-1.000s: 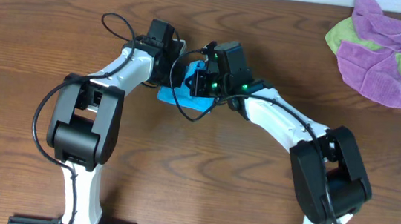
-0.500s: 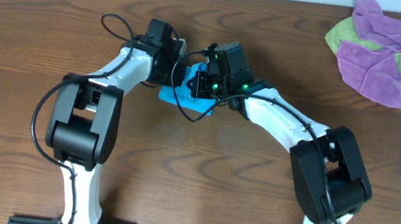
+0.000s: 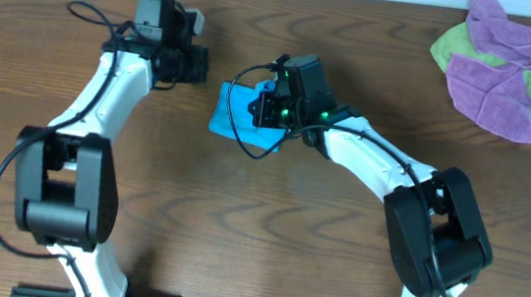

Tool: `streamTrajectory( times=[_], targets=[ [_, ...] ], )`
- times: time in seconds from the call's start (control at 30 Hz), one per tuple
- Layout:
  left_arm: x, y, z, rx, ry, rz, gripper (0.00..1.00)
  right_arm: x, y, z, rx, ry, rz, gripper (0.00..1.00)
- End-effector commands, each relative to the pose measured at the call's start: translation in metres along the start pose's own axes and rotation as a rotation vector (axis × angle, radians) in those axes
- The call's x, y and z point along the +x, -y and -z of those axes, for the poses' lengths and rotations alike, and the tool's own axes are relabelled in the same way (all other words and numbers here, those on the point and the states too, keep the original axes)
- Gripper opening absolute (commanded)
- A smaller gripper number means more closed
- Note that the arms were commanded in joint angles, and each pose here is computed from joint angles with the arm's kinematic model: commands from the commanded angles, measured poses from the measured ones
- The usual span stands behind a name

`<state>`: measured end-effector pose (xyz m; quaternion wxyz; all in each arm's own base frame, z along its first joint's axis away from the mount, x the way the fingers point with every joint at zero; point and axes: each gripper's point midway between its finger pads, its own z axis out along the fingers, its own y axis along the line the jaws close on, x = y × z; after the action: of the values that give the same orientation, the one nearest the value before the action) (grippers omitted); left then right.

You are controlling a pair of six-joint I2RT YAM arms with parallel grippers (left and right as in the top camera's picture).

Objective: Fold the cloth

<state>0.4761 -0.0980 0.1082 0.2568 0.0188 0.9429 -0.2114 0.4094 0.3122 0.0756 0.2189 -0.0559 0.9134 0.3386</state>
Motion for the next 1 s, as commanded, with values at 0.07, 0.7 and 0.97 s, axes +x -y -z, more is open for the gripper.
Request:
streamTrajectory(
  times=[0.07, 0.7, 0.97],
  targets=[
    [-0.016, -0.005, 0.032, 0.022, 0.066, 0.008, 0.06, -0.009, -0.003, -0.004, -0.005, 0.025, -0.002, 0.01],
    [-0.013, -0.020, 0.040, 0.014, 0.051, 0.040, 0.06, 0.005, -0.019, -0.036, -0.119, -0.023, -0.003, 0.40],
    [-0.013, -0.028, 0.040, -0.029, 0.055, 0.033, 0.06, 0.008, -0.031, -0.031, -0.199, -0.066, -0.013, 0.99]
  ],
)
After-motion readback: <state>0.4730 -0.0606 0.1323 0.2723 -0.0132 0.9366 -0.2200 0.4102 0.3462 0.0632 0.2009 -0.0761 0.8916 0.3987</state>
